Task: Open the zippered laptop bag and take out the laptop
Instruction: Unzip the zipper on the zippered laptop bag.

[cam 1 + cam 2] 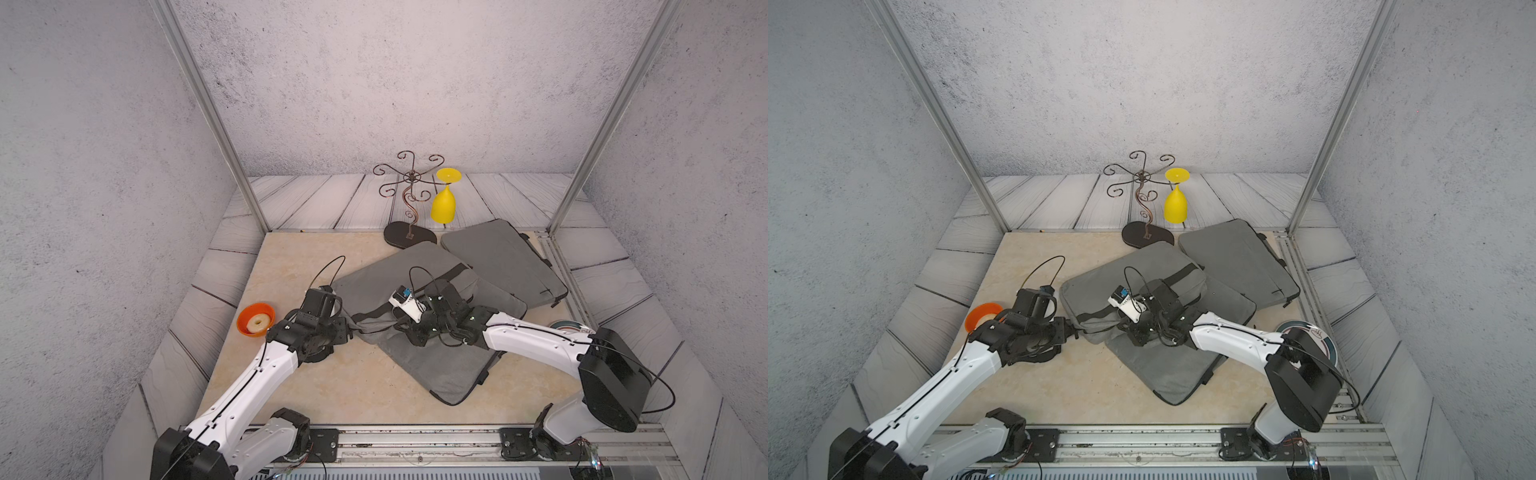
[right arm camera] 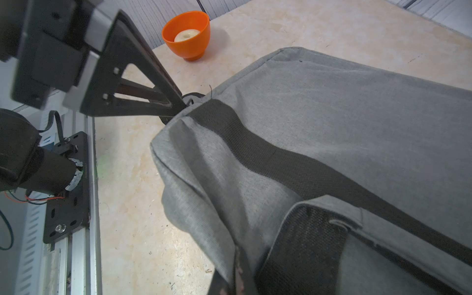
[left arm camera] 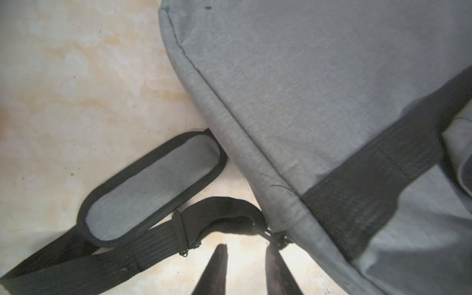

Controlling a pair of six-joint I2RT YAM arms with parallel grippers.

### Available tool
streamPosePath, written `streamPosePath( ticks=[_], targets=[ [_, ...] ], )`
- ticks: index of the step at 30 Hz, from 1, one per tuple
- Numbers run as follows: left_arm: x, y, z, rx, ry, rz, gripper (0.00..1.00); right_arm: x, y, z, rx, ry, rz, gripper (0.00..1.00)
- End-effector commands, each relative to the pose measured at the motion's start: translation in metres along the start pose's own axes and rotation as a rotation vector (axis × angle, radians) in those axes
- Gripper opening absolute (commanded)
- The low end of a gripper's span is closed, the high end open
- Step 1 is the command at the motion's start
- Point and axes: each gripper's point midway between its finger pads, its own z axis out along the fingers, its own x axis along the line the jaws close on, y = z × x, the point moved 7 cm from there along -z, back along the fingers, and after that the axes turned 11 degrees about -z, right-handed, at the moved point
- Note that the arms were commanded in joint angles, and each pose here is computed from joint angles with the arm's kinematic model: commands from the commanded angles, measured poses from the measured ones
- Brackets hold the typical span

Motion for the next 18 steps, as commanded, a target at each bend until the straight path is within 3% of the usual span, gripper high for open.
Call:
streamPosePath(
  ticks=[1, 6, 12, 18],
  targets=[
    [-0.002, -0.005, -0.002, -0.005, -0.068, 0.003, 0.31, -0.006, 0.003, 0.002, -0.005, -0.016, 0.011, 0.0],
    [-0.008, -0.015, -0.002, 0.016, -0.151, -0.002, 0.34, -0.006, 0.004, 0.002, -0.005, -0.013, 0.01, 0.0],
    [-0.006, -0.023, 0.013, 0.051, -0.152, 0.012, 0.34, -0.006, 0.005, 0.001, -0.009, -0.015, 0.012, 0.0],
    [-0.005, -0.021, 0.021, 0.014, -0.163, 0.032, 0.36, -0.006, 0.004, 0.001, -0.007, -0.016, 0.014, 0.0]
  ],
)
